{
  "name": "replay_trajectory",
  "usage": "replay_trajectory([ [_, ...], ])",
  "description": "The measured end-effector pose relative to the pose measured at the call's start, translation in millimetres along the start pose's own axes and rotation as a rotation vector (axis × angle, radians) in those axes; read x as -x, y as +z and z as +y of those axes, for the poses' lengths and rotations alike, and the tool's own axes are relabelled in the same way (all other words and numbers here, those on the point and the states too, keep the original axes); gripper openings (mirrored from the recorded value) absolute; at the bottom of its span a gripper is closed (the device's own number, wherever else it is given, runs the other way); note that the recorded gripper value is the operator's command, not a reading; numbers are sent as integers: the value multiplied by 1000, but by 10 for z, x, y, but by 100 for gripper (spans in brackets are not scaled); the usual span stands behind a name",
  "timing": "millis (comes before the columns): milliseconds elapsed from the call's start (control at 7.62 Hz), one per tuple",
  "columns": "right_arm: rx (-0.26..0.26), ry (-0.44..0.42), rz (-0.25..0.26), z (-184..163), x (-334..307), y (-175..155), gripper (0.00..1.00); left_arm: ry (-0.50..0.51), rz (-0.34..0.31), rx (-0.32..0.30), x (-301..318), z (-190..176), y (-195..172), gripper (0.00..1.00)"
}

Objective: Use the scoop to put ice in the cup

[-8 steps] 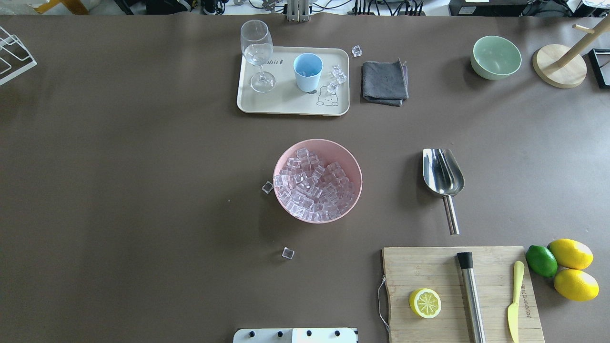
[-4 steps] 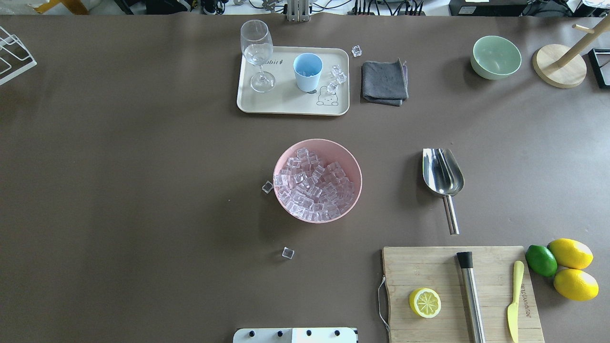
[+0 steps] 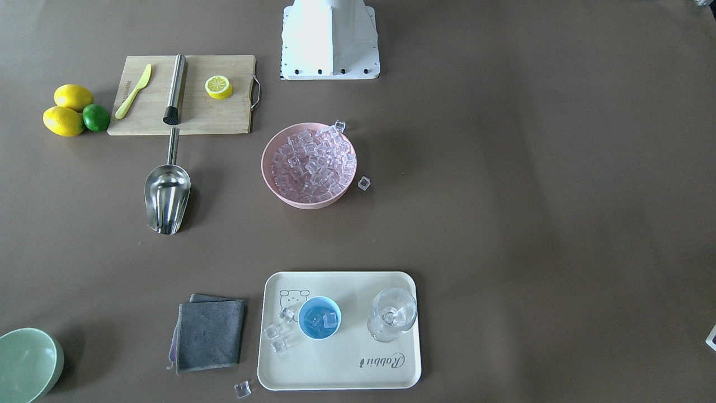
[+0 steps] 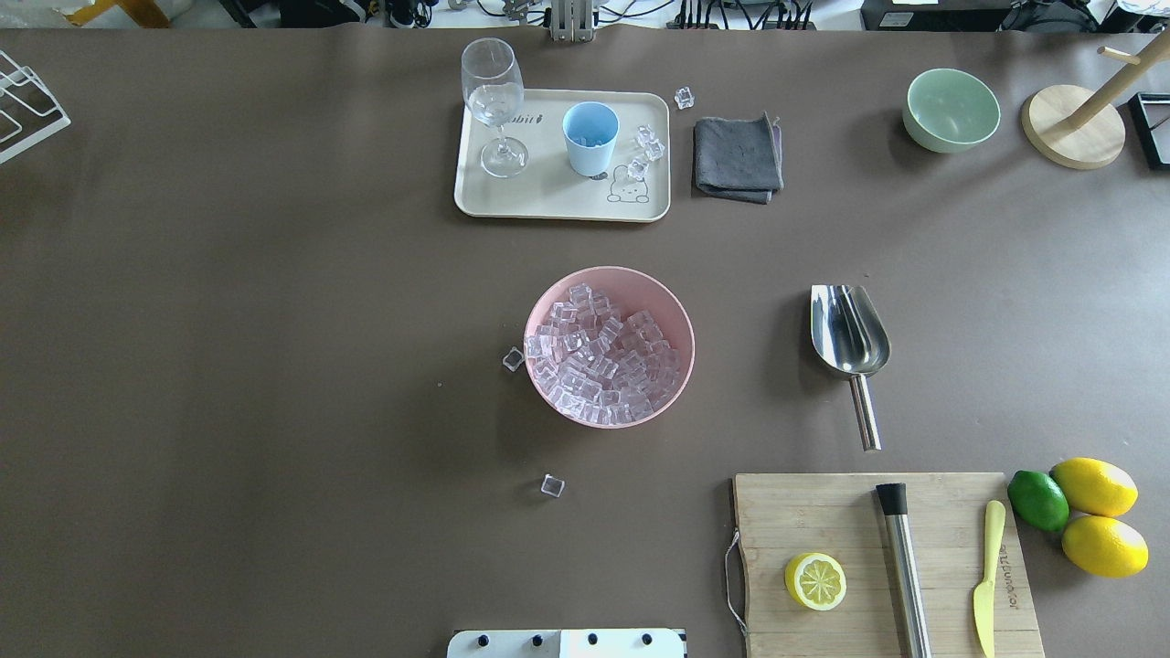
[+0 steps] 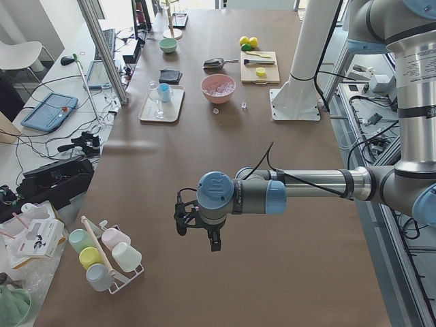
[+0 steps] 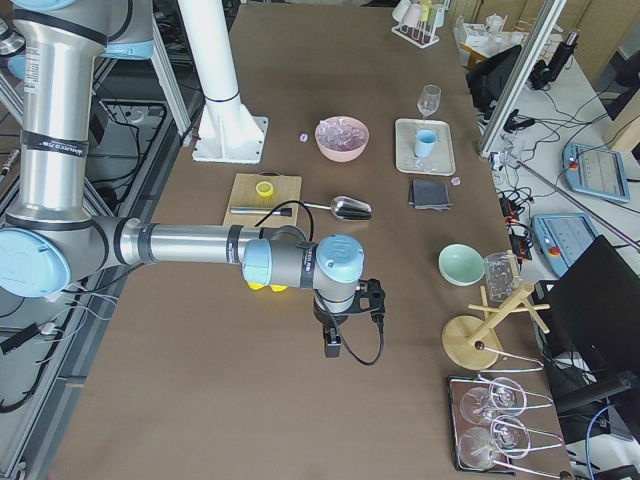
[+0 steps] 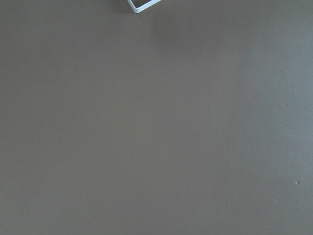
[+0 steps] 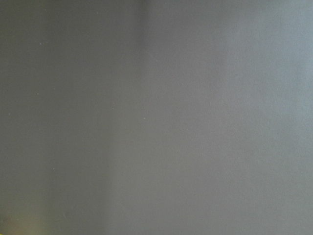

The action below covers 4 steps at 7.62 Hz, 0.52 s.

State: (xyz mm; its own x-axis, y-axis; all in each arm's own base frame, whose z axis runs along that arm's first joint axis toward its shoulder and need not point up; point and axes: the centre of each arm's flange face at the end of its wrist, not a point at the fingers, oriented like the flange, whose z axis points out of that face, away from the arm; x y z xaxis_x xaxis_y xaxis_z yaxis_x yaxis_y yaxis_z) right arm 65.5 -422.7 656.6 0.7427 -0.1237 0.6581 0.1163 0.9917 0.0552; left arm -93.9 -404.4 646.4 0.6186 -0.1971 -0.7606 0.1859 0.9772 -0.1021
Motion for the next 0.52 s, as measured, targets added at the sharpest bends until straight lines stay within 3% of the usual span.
replay_trajectory([
  [525, -5, 20, 1, -2, -33, 18, 100, -17, -19, 9, 72, -1, 49, 98],
])
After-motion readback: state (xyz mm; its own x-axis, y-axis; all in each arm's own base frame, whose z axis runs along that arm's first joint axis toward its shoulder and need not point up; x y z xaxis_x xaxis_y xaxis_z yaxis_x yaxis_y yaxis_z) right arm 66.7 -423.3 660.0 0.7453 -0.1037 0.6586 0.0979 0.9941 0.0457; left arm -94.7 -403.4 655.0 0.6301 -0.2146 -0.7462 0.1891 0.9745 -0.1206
